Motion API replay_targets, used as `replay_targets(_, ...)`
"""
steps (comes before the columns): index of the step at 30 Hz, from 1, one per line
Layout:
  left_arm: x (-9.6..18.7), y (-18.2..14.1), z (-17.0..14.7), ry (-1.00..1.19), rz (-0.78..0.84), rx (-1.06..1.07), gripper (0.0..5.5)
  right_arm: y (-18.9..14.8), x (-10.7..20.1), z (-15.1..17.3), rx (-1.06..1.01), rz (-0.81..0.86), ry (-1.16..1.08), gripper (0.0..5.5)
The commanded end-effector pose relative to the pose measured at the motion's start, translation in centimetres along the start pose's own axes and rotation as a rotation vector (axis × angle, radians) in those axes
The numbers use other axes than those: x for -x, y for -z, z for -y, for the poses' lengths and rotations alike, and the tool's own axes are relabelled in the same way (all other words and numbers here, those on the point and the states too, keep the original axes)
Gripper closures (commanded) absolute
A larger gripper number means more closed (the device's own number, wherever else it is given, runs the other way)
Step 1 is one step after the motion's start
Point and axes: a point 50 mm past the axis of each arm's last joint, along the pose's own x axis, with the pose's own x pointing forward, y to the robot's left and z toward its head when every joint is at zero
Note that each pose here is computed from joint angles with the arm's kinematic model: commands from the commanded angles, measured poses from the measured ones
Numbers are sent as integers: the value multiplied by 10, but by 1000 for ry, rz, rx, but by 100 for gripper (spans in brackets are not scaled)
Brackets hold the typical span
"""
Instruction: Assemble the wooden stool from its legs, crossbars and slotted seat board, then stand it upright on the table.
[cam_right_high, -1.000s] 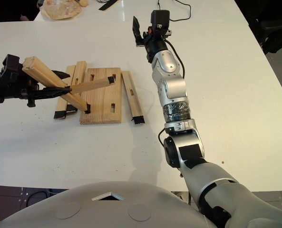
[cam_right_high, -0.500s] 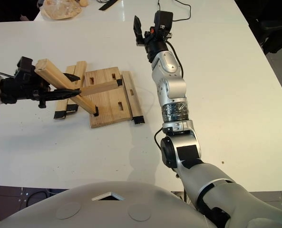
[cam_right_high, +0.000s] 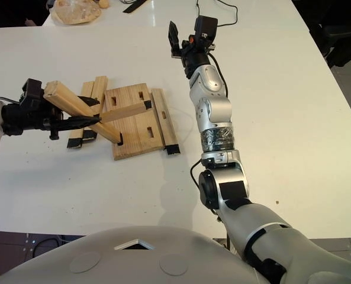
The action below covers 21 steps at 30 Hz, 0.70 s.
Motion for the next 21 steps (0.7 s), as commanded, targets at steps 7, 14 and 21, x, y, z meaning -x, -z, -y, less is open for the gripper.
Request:
replay_targets(7,-11,50,35,0,-264,65,346,-2,0,-6,-21,-12,-25,156)
replay_targets(14,-22,63,26,124,-302,83,346,1,0,-15,-5,-21,-58,156)
replay_targets(21,-10,57,6,139,-314,0,346,7,4,-16,1,-31,-59,156)
